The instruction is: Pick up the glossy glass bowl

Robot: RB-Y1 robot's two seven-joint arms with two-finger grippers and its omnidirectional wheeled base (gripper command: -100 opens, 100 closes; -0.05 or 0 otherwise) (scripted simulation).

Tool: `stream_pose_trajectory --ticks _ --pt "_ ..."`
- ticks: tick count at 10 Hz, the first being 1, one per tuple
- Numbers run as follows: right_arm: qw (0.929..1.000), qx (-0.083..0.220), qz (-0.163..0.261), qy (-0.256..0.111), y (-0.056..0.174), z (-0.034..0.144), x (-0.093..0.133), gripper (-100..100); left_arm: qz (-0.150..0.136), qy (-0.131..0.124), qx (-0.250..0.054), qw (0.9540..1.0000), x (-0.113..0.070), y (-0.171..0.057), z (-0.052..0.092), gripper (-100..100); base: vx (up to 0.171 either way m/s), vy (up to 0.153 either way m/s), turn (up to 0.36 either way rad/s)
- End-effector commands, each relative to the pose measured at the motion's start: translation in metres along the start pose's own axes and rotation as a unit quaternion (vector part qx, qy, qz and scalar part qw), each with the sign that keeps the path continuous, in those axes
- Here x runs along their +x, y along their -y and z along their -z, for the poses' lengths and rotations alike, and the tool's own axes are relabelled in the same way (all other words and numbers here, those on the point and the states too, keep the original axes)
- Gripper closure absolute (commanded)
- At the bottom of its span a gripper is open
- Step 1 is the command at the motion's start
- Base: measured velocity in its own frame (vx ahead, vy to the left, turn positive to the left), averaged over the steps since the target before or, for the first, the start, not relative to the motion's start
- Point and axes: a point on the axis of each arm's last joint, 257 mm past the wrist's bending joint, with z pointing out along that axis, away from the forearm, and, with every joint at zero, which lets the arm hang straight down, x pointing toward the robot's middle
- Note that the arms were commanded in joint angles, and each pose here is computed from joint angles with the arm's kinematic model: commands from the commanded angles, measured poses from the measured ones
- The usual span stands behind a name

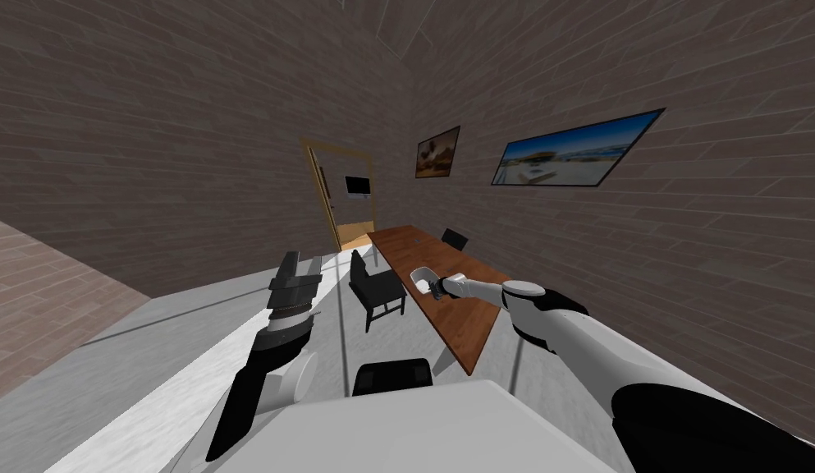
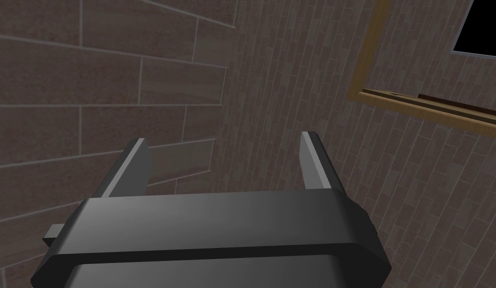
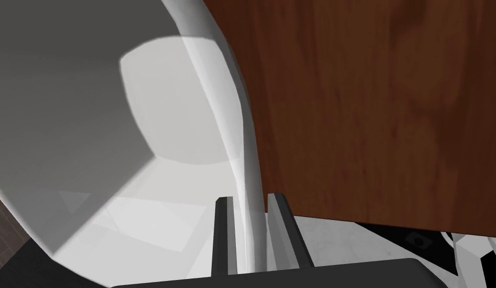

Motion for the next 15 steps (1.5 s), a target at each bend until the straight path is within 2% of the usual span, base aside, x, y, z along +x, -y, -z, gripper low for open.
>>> stream_pose_trajectory --ticks 1,2,3,4,5,6,7,8,9,10,11,12,13,14,15 --pt "0.9999 0.004 -0.016 0.005 -0.009 0.005 0.011 100 0.000 0.000 0.000 1.0000 0.000 0.000 0.000 0 0.019 0.044 0.119" --pt "0.9993 0.009 -0.031 0.017 -0.016 0.009 0.011 100 0.000 0.000 0.000 1.0000 0.000 0.000 0.000 0 0.028 0.123 0.134" --pt "0.9995 0.002 -0.031 0.007 -0.031 0.012 0.028 100 0.000 0.000 0.000 1.0000 0.000 0.000 0.000 0 0.048 0.109 0.067" --pt "0.9995 0.002 -0.031 0.007 -0.031 0.012 0.028 100 0.000 0.000 0.000 1.0000 0.000 0.000 0.000 0 0.030 0.040 0.002" --pt "0.9986 0.008 -0.051 0.013 -0.041 0.020 0.038 100 0.000 0.000 0.000 1.0000 0.000 0.000 0.000 0 0.020 0.052 0.130" --pt "0.9988 0.002 -0.048 0.008 -0.052 0.021 0.045 100 0.000 0.000 0.000 1.0000 0.000 0.000 0.000 0 0.025 0.052 0.057" --pt "0.9981 0.013 -0.059 0.014 -0.053 0.030 0.052 100 0.000 0.000 0.000 1.0000 0.000 0.000 0.000 0 0.047 0.071 0.101" --pt "0.9984 0.002 -0.056 0.006 -0.072 0.031 0.063 100 0.000 0.000 0.000 1.0000 0.000 0.000 0.000 0 0.045 0.077 0.049" --pt "0.9981 0.013 -0.058 0.014 -0.073 0.039 0.065 100 0.000 0.000 0.000 1.0000 0.000 0.000 0.000 0 0.032 0.098 0.092" --pt "0.9979 0.004 -0.065 0.002 -0.091 0.044 0.080 100 0.000 0.000 0.000 1.0000 0.000 0.000 0.000 0 0.026 0.080 0.070" --pt "0.9975 0.018 -0.068 0.009 -0.088 0.053 0.083 100 0.000 0.000 0.000 1.0000 0.000 0.000 0.000 0 0.042 0.085 0.102" --pt "0.9974 0.005 -0.071 -0.003 -0.109 0.057 0.097 100 0.000 0.000 0.000 1.0000 0.000 0.000 0.000 0 0.035 0.069 0.064" --pt "0.9966 0.019 -0.081 0.003 -0.103 0.067 0.099 100 0.000 0.000 0.000 1.0000 0.000 0.000 0.000 0 0.039 0.085 0.095" --pt "0.9964 0.009 -0.084 -0.010 -0.122 0.073 0.114 100 0.000 0.000 0.000 1.0000 0.000 0.000 0.000 0 0.034 0.083 0.076" --pt "0.9971 0.007 -0.076 -0.010 -0.126 0.073 0.114 100 0.000 0.000 0.000 1.0000 0.000 0.000 0.000 0 0.014 0.031 -0.015"
